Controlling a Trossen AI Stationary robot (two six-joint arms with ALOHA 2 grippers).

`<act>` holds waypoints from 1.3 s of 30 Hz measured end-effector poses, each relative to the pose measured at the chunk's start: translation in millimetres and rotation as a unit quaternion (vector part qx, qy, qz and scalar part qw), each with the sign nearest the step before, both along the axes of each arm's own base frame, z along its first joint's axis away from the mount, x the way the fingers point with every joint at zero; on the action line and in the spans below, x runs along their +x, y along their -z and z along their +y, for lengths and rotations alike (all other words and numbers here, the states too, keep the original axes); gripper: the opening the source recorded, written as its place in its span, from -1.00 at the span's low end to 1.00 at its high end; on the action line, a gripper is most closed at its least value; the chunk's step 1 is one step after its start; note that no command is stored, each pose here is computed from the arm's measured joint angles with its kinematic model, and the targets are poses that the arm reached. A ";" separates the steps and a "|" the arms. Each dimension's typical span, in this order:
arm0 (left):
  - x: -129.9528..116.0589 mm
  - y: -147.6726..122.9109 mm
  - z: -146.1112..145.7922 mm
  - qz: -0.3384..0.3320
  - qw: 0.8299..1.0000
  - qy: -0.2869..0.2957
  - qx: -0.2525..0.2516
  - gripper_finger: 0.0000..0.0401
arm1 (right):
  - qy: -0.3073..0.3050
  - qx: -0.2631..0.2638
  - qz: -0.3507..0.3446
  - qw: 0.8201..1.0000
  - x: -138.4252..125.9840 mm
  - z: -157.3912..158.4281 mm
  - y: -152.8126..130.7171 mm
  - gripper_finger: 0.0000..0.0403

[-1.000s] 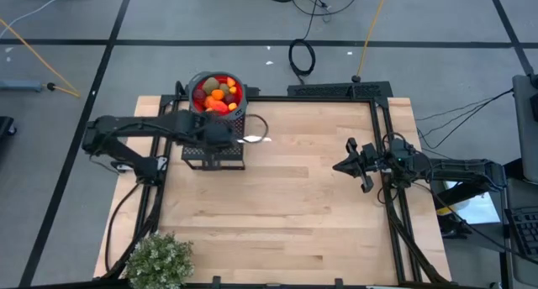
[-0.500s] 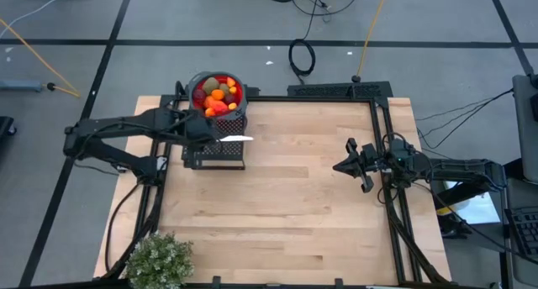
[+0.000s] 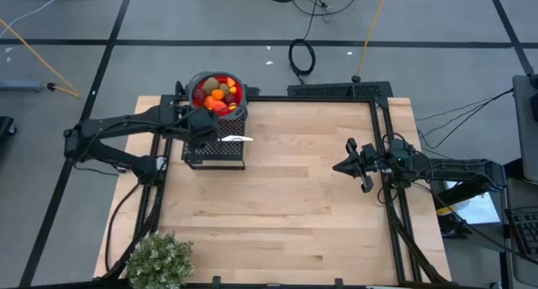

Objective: Pick & Place Fruit
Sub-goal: Put the blue patterned knife on the shelf

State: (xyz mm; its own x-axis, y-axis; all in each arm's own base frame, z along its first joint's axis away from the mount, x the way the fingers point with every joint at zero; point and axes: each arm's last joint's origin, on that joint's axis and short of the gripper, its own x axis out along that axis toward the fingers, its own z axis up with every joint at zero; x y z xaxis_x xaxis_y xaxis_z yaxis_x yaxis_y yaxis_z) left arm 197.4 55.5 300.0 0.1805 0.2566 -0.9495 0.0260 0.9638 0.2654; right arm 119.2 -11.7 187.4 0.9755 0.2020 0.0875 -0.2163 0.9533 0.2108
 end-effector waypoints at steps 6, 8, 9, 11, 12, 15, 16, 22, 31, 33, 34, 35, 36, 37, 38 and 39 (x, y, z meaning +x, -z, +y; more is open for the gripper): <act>-2.3 0.2 6.8 -0.004 1.000 -0.012 -0.022 -0.77 | 0.000 -0.002 0.000 1.000 0.0 0.0 0.0 -1.00; -3.1 0.2 9.2 -0.003 1.000 -0.011 -0.022 -0.77 | 0.000 -0.002 0.000 1.000 0.0 0.0 0.0 -1.00; -3.4 0.3 10.5 -0.004 1.000 -0.015 -0.022 -0.77 | 0.000 0.000 0.000 1.000 0.0 0.0 0.0 -1.00; -3.9 2.3 12.4 -0.006 0.999 -0.021 -0.028 -0.77 | 0.000 0.001 0.000 1.000 0.0 0.0 0.0 -1.00; -4.2 4.9 13.0 -0.005 0.999 -0.021 -0.034 -0.77 | 0.000 0.001 0.000 1.000 0.0 0.0 0.0 -1.00; -10.1 12.3 13.0 0.003 0.999 -0.026 -0.037 -0.77 | 0.000 0.000 0.000 1.000 0.0 0.0 0.0 -1.00; -11.9 12.8 12.8 0.000 0.999 -0.025 -0.035 -0.77 | 0.000 0.000 0.000 1.000 0.0 0.0 0.0 -1.00; -20.0 14.1 11.4 -0.006 0.999 -0.026 -0.023 -0.77 | 0.000 0.000 0.000 1.000 0.0 0.0 0.0 -1.00; -27.8 18.9 15.3 -0.027 0.999 -0.020 -0.023 -0.77 | 0.001 0.000 0.000 1.000 0.0 0.0 0.0 -1.00; -27.6 19.0 15.3 -0.025 0.999 -0.010 -0.021 -0.77 | 0.001 0.000 0.000 1.000 0.0 -0.1 0.0 -1.00; -27.6 19.0 15.3 -0.024 0.999 -0.005 -0.020 -0.77 | 0.001 0.000 0.000 1.000 0.0 -0.1 0.0 -1.00; -27.7 19.0 15.4 -0.024 1.000 -0.005 -0.020 -0.77 | 0.001 0.000 0.000 1.000 0.0 -0.1 0.0 -1.00; -27.6 19.0 15.4 -0.024 1.000 -0.005 -0.020 -0.77 | 0.001 0.000 0.000 1.000 0.0 -0.1 0.0 -1.00; -27.6 18.9 15.4 -0.024 1.000 -0.004 -0.020 -0.77 | 0.001 0.000 0.000 1.000 0.0 -0.1 0.0 -1.00; -27.7 18.9 15.5 -0.024 1.000 -0.004 -0.020 -0.77 | 0.001 0.000 0.000 1.000 0.0 -0.1 0.0 -1.00; -27.8 19.0 15.8 -0.024 1.000 -0.005 -0.020 -0.77 | 0.001 0.000 0.000 1.000 0.0 -0.1 -0.1 -1.00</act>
